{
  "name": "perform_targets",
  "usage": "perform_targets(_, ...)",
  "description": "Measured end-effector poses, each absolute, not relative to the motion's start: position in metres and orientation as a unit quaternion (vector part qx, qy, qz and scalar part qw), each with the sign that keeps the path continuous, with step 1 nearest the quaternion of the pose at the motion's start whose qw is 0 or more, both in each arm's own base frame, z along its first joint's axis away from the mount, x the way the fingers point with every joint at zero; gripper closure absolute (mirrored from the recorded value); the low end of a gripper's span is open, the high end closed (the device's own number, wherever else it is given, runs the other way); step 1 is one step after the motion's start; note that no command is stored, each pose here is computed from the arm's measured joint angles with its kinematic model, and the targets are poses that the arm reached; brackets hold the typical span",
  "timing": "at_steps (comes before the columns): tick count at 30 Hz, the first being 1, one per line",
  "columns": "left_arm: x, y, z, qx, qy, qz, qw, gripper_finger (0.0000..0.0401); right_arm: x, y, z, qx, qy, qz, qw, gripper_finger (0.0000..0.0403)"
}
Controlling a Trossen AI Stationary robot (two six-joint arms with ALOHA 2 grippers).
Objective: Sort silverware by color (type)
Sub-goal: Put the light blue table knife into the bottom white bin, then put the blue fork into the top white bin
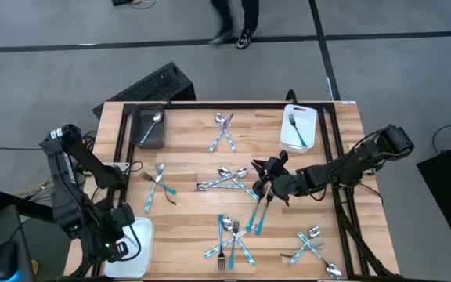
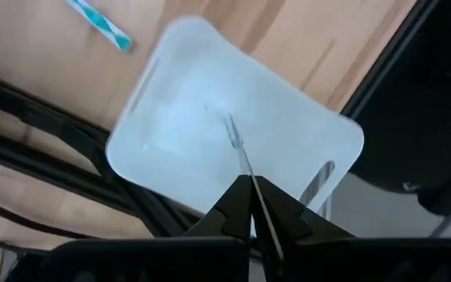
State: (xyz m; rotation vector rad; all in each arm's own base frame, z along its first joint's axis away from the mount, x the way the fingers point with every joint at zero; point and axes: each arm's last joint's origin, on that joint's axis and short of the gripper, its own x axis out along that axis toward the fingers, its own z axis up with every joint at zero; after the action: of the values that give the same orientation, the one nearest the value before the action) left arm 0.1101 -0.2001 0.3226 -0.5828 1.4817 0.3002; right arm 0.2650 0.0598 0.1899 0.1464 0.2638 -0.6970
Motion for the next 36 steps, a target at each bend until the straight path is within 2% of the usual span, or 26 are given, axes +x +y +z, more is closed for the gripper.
perform_targets(6,0.115,-0.203,0.31,-0.255,0.668,0.112,0.691,0.0401,0.265,0.062,0.19,0.071,0.129,-0.337,0.93,0.0327)
perform_targets(11,0.12,-0.197,0.301,-0.241,0.67,0.121,0.692,0.0401,0.265,0.062,0.19,0.071,0.129,-0.337,0.93,0.0327)
perform_targets(19,0.126,-0.182,0.297,-0.188,0.645,0.164,0.723,0.0392,0.265,0.061,0.19,0.07,0.13,-0.337,0.93,0.0327)
perform_targets(23,0.124,-0.178,0.296,-0.17,0.65,0.182,0.717,0.0359,0.264,0.062,0.19,0.07,0.131,-0.336,0.93,0.0327)
perform_targets(31,0.121,-0.169,0.297,-0.146,0.634,0.232,0.723,0.0268,0.265,0.062,0.189,0.074,0.135,-0.326,0.933,0.0327)
perform_targets(33,0.123,-0.163,0.298,-0.113,0.597,0.251,0.753,0.0255,0.265,0.062,0.189,0.074,0.135,-0.326,0.933,0.0327)
perform_targets(36,0.137,-0.153,0.298,-0.028,0.484,0.258,0.836,0.0247,0.265,0.062,0.189,0.082,0.132,-0.327,0.932,0.0327)
